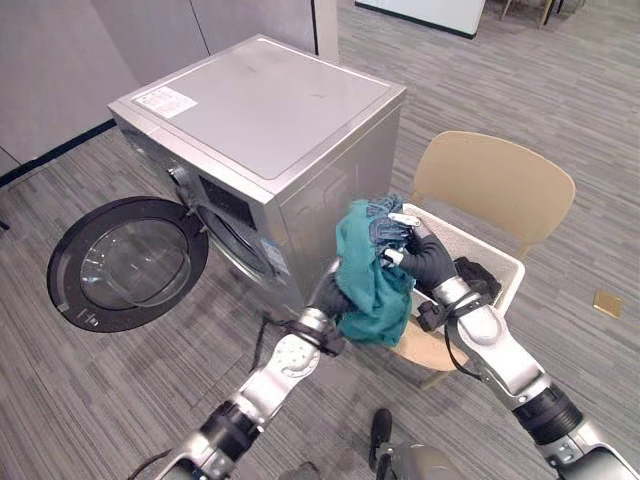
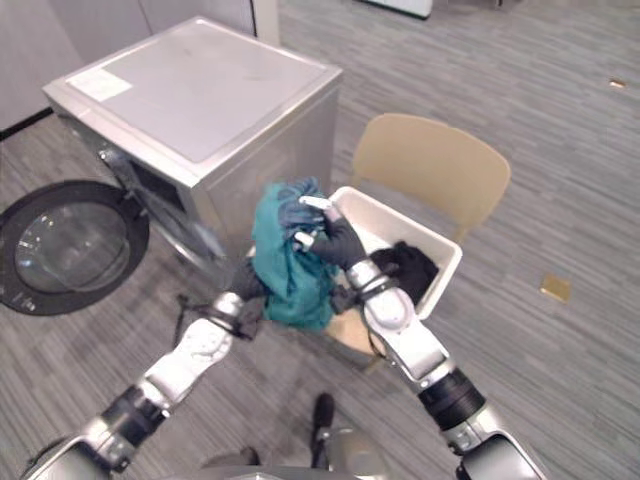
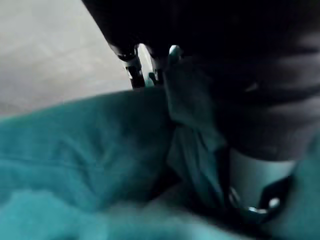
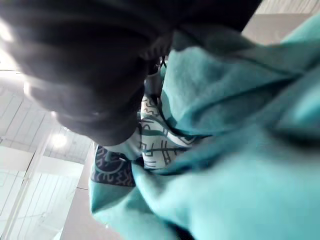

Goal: Grab the laundry basket,head to the washer,open it,put in the laundry and shut it.

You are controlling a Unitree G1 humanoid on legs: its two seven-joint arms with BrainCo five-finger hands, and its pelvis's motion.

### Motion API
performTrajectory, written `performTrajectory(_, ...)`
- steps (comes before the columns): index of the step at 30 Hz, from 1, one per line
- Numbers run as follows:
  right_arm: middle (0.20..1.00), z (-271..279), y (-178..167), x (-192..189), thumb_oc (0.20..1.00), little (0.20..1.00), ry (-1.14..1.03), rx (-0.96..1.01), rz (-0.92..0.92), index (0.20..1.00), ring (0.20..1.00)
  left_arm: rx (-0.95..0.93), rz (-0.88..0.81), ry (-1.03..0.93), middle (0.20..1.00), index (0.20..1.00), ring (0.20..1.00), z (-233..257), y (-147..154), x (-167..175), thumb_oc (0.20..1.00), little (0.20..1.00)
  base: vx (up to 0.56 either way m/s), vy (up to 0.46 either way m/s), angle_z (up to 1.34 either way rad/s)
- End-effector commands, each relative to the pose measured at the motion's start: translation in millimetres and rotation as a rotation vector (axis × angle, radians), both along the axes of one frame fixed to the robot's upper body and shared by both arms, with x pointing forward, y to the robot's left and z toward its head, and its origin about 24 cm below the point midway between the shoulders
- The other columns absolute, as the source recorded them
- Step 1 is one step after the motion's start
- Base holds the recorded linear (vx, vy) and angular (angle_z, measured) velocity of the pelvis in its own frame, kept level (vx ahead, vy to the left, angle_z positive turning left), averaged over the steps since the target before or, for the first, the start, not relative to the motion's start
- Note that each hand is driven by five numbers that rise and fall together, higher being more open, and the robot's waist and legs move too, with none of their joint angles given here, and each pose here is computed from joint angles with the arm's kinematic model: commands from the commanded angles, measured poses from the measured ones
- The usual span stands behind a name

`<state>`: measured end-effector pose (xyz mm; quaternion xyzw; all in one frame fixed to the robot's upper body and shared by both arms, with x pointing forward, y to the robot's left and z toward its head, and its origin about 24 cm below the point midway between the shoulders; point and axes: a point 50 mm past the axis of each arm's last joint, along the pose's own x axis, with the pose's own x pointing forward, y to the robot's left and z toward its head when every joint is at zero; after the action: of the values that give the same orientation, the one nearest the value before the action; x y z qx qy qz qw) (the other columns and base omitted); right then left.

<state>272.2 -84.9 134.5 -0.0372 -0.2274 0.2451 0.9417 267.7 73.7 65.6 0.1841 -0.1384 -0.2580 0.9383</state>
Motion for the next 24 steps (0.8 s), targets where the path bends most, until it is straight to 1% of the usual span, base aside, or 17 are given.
performTrajectory(1,0.200,28.7,31.3,-3.0,0.200,0.200,-0.095,0.150,0.121,0.200,0.200,-0.012,-0.071,-0.043,1.000,1.000,1.000,1.9,-14.2,-6.9,1.000,1.000,0.00,0.096,-0.03)
performTrajectory(3,0.200,28.9,31.3,-2.7,0.200,0.200,-0.096,0.150,0.121,0.200,0.200,-0.012,-0.071,-0.044,1.000,1.000,1.000,2.0,-14.5,-6.6,1.000,1.000,0.00,0.060,-0.01)
performTrajectory(4,0.200,29.1,43.2,-1.9,0.200,0.200,-0.071,0.180,0.154,0.200,0.200,-0.001,-0.107,-0.058,1.000,1.000,1.000,4.2,-27.9,-5.0,1.000,1.000,0.01,0.096,-0.02)
performTrajectory(5,0.200,29.3,50.0,-2.6,0.200,0.200,-0.057,0.193,0.180,0.200,0.200,0.003,-0.114,-0.064,0.755,0.755,0.755,5.3,-32.6,-3.3,0.755,0.755,0.00,0.129,-0.09)
performTrajectory(6,0.200,30.1,56.7,-3.6,0.200,0.200,-0.050,0.199,0.204,0.200,0.200,0.000,-0.115,-0.068,0.200,0.200,0.200,6.0,-37.0,-1.9,0.200,0.200,0.00,0.083,-0.12)
performTrajectory(7,0.200,29.3,61.7,-4.1,0.200,0.200,-0.040,0.201,0.221,0.200,0.200,0.000,-0.109,-0.071,0.200,0.200,0.200,6.7,-40.9,1.2,0.200,0.200,-0.01,0.069,-0.09)
performTrajectory(8,0.225,28.4,63.4,-4.5,0.225,0.225,-0.032,0.202,0.228,0.225,0.225,-0.002,-0.101,-0.071,0.200,0.200,0.200,6.7,-41.4,2.7,0.200,0.200,-0.02,0.077,-0.03)
performTrajectory(9,0.796,27.0,66.3,-5.6,0.796,0.796,-0.018,0.204,0.240,0.796,0.796,-0.019,-0.067,-0.074,0.200,0.200,0.200,9.0,-40.6,6.6,0.200,0.200,-0.01,0.052,-0.01)
performTrajectory(10,0.950,26.9,66.3,-5.7,0.950,0.950,-0.017,0.203,0.240,0.950,0.950,-0.020,-0.066,-0.074,0.200,0.200,0.200,9.0,-40.6,6.6,0.200,0.200,-0.02,0.066,-0.02)
performTrajectory(11,1.000,23.6,66.0,-7.6,1.000,1.000,-0.004,0.196,0.246,1.000,1.000,-0.034,-0.033,-0.077,0.200,0.200,0.200,11.2,-35.3,9.6,0.200,0.200,-0.01,0.026,-0.04)
performTrajectory(17,1.000,11.7,56.5,-8.1,1.000,1.000,0.020,0.146,0.215,1.000,1.000,-0.057,0.068,-0.028,0.200,0.200,0.200,2.8,-10.8,13.3,0.200,0.200,0.00,0.013,-0.01)
performTrajectory(18,1.000,9.3,49.6,-7.9,1.000,1.000,0.006,0.112,0.190,1.000,1.000,-0.070,0.129,-0.019,0.200,0.200,0.200,0.9,5.9,14.4,0.200,0.200,0.00,0.000,0.00)
performTrajectory(19,1.000,9.3,49.7,-8.1,1.000,1.000,0.006,0.112,0.190,1.000,1.000,-0.069,0.129,-0.019,0.200,0.200,0.200,1.0,6.3,14.3,0.200,0.200,0.00,0.000,0.00)
performTrajectory(21,1.000,12.1,39.8,-8.4,1.000,1.000,-0.048,0.056,0.153,1.000,1.000,-0.078,0.191,-0.008,0.200,0.200,0.200,-2.0,25.0,12.6,0.200,0.200,0.01,0.005,0.02)
performTrajectory(22,1.000,13.5,26.7,-10.0,1.000,1.000,-0.098,0.001,0.108,1.000,1.000,-0.068,0.256,-0.004,0.200,0.200,0.200,-5.4,46.6,9.1,0.200,0.200,0.03,0.012,0.06)
performTrajectory(23,1.000,13.7,19.2,-10.5,1.000,1.000,-0.117,-0.026,0.083,1.000,1.000,-0.058,0.288,0.001,0.200,0.200,0.200,-7.6,57.7,6.8,0.200,0.200,0.02,0.008,0.09)
performTrajectory(24,1.000,13.4,19.2,-11.0,1.000,1.000,-0.116,-0.027,0.083,1.000,1.000,-0.058,0.288,0.003,0.200,0.200,0.200,-7.9,58.0,6.3,0.200,0.200,0.02,0.003,0.08)
